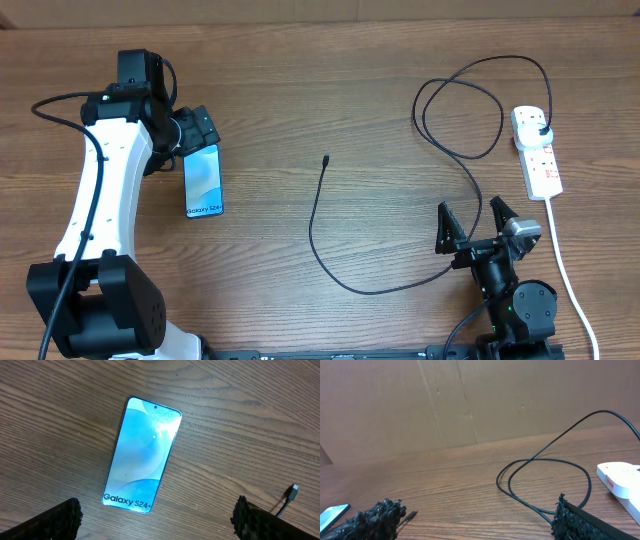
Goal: Plug charger to phone and switch on socket
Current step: 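Move the left gripper forward over the Galaxy S24+ phone, then lower the left gripper and grasp the phone's top edge, then drag the phone rightward toward the cable with the left gripper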
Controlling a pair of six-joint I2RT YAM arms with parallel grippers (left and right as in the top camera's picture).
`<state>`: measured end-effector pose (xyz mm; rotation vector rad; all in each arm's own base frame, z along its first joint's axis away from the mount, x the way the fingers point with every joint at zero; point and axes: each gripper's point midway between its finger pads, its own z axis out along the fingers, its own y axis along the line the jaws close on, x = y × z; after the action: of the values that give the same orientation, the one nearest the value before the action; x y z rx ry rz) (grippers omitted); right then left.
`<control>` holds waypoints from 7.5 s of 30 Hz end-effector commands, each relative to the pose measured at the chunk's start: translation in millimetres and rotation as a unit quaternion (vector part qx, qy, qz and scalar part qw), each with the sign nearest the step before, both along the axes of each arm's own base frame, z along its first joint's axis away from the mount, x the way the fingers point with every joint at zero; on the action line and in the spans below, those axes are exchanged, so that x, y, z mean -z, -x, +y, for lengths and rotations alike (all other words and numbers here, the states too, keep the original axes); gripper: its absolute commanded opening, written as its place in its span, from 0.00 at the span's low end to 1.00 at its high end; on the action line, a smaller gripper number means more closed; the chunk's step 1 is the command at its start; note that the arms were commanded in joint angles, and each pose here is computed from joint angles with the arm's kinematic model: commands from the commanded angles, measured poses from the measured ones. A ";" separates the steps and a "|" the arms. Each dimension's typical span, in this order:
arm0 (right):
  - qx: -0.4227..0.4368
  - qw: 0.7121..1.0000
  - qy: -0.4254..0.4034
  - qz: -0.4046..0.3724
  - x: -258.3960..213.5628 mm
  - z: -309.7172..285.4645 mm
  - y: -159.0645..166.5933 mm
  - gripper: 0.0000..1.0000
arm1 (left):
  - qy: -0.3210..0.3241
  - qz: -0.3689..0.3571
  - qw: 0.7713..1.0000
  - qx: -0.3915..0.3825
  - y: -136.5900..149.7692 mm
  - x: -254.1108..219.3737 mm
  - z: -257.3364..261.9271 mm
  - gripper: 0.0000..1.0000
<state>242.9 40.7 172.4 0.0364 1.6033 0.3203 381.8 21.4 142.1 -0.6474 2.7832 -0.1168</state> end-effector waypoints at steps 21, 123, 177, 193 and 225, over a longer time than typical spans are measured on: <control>-0.003 1.000 -0.003 -0.001 2.2 1.6 0.1 1.00 | -0.063 0.095 0.992 0.058 1.3 86.5 19.1 0.94; -0.003 1.000 -0.003 -0.001 2.2 1.6 0.1 1.00 | -0.021 0.200 0.969 0.142 41.6 162.9 -84.0 0.85; -0.003 1.000 -0.003 -0.001 2.2 1.6 0.1 1.00 | 0.072 0.156 0.976 0.134 1.7 105.2 -121.7 0.76; -0.003 1.000 -0.003 -0.001 2.2 1.6 0.1 1.00 | 0.044 0.160 0.980 0.109 2.4 112.4 -111.1 0.77; -0.003 1.000 -0.003 -0.001 2.2 1.6 0.1 1.00 | -0.014 0.160 0.982 0.101 17.5 157.1 -88.1 0.90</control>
<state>242.9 40.8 172.4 0.0361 1.6034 0.3207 380.1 -68.3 0.0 -0.3836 3.1000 -0.0342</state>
